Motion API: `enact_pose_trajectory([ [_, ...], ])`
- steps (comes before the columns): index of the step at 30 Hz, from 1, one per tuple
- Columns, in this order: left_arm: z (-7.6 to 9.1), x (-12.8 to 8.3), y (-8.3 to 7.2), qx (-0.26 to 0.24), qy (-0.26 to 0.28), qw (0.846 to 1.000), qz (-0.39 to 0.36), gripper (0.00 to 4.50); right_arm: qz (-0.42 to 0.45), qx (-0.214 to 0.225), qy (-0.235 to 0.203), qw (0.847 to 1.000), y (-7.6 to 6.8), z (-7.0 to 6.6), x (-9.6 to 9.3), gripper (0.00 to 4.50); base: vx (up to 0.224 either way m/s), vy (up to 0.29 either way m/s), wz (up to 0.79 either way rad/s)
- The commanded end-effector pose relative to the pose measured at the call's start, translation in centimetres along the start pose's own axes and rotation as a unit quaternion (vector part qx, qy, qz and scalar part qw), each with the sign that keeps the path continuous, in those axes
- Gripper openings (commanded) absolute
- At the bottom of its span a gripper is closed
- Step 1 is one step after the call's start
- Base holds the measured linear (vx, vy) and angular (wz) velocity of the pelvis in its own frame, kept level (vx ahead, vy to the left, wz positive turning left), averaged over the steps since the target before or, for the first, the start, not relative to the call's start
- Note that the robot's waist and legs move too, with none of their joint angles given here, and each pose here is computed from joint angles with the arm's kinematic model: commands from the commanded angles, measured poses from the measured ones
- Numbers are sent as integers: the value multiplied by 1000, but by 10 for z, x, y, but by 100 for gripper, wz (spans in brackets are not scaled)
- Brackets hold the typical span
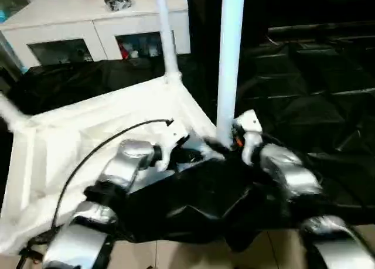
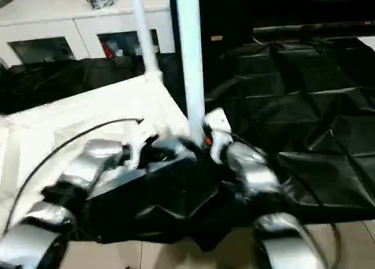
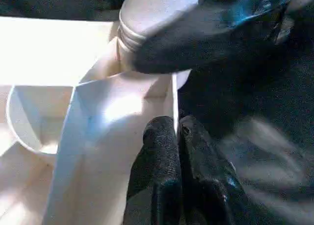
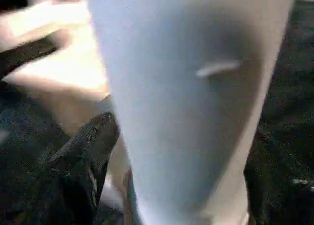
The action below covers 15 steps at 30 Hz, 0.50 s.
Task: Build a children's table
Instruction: Rotate leg to tighten
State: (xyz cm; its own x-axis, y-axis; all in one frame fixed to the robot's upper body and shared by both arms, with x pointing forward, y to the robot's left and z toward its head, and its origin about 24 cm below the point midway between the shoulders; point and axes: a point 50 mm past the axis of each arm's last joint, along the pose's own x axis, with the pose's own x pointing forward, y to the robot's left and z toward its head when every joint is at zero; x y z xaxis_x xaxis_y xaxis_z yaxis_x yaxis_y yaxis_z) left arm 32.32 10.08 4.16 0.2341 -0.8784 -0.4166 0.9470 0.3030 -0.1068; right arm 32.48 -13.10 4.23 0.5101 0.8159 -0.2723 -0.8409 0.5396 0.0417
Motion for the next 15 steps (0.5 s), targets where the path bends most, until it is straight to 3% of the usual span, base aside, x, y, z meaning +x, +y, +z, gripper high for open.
enact_pose_trajectory([
  [1,26,13,-11,52,-36,997,-52,0,150,-18,6,989,38,3,25,370,0,0,0],
  [7,20,1,-12,57,-17,994,-92,0,243,-13,33,969,42,0,3,370,0,0,0],
  [11,16,-4,-13,53,-8,993,-109,0,276,-9,56,960,47,-4,-5,347,0,0,0],
  [15,17,-3,-13,53,-11,993,-104,0,276,-2,55,959,47,-4,-6,307,0,0,0],
])
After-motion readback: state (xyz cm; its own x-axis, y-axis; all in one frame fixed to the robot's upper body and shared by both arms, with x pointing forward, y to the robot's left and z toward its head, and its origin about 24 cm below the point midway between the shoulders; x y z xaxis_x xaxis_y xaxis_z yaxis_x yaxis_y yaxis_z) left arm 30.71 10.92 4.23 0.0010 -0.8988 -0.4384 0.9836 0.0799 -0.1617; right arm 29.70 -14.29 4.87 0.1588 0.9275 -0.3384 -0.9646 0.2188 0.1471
